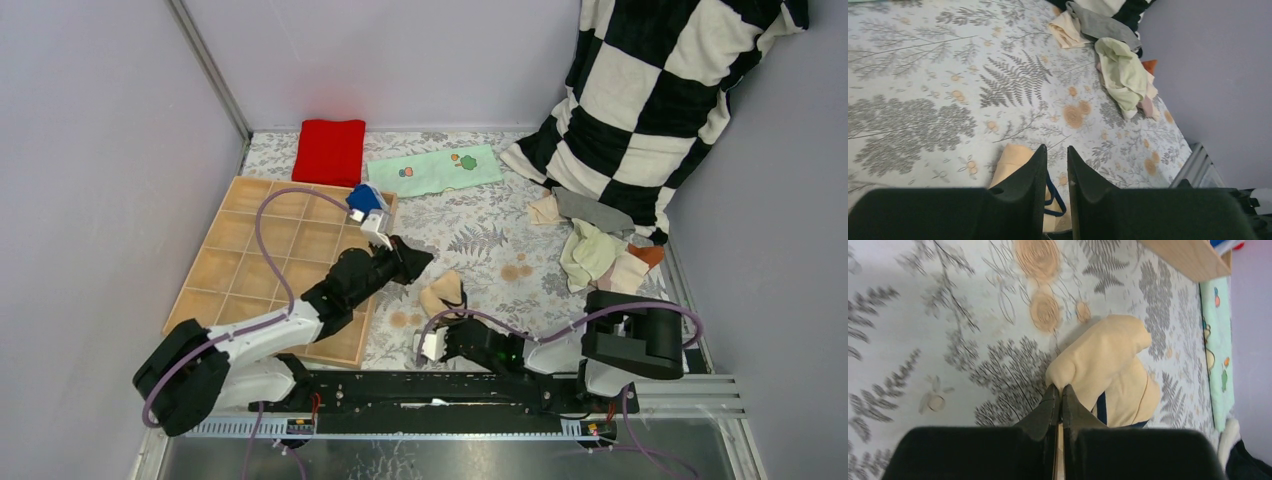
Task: Roll the underwear
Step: Roll the underwear to the center of the board, then pick up the underwear from the center of the board.
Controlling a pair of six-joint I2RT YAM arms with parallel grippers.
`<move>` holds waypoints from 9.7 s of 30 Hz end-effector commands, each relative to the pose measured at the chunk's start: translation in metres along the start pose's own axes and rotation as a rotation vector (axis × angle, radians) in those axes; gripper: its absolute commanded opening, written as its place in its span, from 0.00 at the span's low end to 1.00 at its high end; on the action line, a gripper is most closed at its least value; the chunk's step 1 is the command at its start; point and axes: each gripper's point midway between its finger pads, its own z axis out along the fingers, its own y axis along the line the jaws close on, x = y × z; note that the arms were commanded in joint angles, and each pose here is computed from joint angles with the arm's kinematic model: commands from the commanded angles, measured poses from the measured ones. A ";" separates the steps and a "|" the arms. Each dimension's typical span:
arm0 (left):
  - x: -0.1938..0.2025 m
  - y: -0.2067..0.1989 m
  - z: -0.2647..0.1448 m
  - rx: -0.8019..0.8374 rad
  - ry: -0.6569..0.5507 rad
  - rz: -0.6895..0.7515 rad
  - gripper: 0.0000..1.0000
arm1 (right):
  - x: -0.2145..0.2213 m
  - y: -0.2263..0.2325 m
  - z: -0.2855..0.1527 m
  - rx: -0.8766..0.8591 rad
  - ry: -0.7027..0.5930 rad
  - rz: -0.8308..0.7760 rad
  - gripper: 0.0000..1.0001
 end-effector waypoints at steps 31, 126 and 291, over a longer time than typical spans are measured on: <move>0.047 0.018 -0.044 -0.001 0.181 0.043 0.13 | -0.051 0.008 -0.014 0.117 -0.412 0.755 0.00; 0.160 0.056 0.000 -0.111 0.409 -0.013 0.00 | 0.006 -0.030 -0.051 0.353 0.014 0.898 0.56; 0.096 0.036 0.021 -0.096 0.301 -0.019 0.02 | 0.038 0.009 -0.009 -0.232 0.425 1.298 0.00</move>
